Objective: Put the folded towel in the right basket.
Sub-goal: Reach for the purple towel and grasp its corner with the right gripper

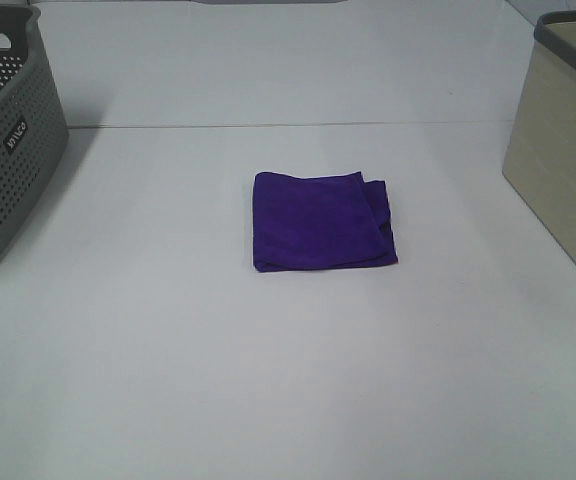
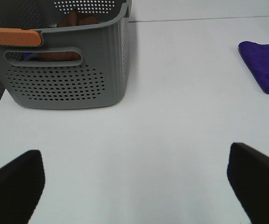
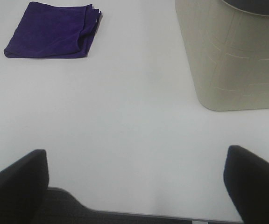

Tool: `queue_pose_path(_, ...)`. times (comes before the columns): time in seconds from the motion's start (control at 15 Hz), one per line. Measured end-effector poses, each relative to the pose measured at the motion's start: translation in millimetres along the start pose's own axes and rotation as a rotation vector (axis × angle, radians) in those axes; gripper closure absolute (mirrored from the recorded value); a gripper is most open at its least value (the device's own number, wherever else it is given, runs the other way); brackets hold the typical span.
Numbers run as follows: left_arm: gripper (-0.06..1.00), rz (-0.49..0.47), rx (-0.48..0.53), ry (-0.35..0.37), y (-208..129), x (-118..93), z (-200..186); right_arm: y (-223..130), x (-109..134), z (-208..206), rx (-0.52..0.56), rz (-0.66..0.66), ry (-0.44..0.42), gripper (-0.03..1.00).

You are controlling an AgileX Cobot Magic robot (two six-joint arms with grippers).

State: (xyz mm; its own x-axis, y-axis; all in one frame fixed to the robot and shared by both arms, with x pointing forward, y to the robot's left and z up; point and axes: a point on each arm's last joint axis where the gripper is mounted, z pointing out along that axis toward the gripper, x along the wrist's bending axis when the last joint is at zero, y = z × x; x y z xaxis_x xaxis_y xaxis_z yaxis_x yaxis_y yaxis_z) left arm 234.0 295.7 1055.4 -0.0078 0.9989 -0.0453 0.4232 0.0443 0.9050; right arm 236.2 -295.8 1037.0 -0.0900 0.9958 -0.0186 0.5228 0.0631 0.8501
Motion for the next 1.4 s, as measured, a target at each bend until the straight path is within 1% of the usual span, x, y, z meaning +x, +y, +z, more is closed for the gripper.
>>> queue_pose_path(1.4,-0.05,0.000,0.000,0.000,0.0,0.0,0.0,0.0,0.0,0.0,0.000,0.000,0.000,-0.01)
